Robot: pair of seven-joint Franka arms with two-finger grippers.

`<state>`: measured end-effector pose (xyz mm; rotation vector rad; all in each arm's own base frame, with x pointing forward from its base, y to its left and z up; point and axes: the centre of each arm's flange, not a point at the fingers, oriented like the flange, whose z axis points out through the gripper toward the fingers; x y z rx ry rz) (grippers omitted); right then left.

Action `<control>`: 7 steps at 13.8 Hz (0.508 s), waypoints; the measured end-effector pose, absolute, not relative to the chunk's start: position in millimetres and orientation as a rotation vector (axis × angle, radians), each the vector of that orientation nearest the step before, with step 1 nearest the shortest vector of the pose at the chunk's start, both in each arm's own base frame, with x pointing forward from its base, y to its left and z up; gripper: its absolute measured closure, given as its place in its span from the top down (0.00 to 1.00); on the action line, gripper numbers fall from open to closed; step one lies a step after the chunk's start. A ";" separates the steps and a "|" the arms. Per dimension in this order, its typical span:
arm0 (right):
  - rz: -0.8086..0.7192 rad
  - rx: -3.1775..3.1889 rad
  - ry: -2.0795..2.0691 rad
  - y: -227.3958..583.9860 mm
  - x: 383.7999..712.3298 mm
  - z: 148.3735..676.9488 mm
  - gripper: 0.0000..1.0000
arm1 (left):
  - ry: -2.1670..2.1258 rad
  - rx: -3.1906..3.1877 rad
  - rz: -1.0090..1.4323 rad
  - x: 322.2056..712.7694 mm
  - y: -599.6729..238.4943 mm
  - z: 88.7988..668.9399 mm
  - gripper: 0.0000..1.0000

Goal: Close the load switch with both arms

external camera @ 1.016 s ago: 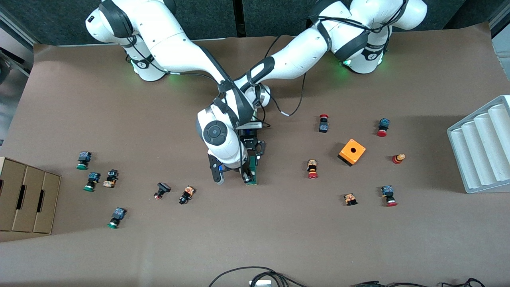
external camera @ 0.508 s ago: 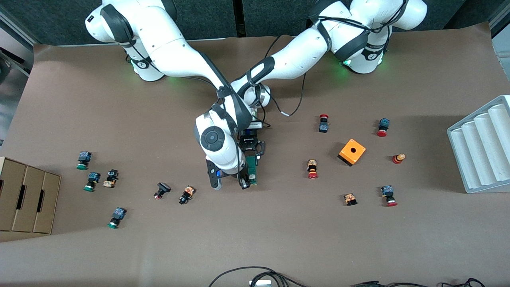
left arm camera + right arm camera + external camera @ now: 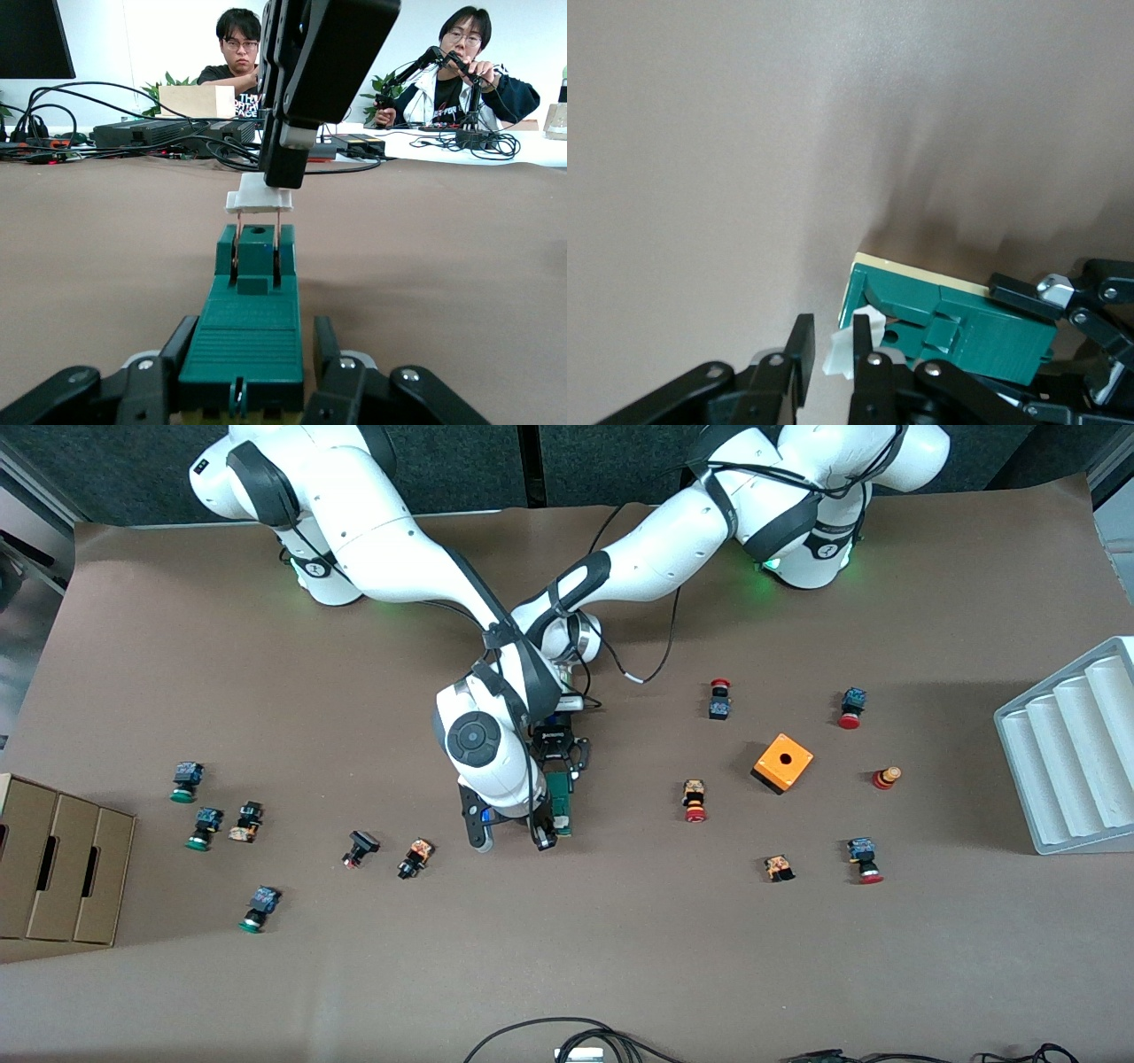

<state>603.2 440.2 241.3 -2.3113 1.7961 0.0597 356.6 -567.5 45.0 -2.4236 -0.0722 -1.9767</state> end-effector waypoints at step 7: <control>0.050 -2.311 1.796 440.2 605.0 235.4 0.24 | -0.072 -2.424 -1.977 356.6 -567.5 45.0 0.58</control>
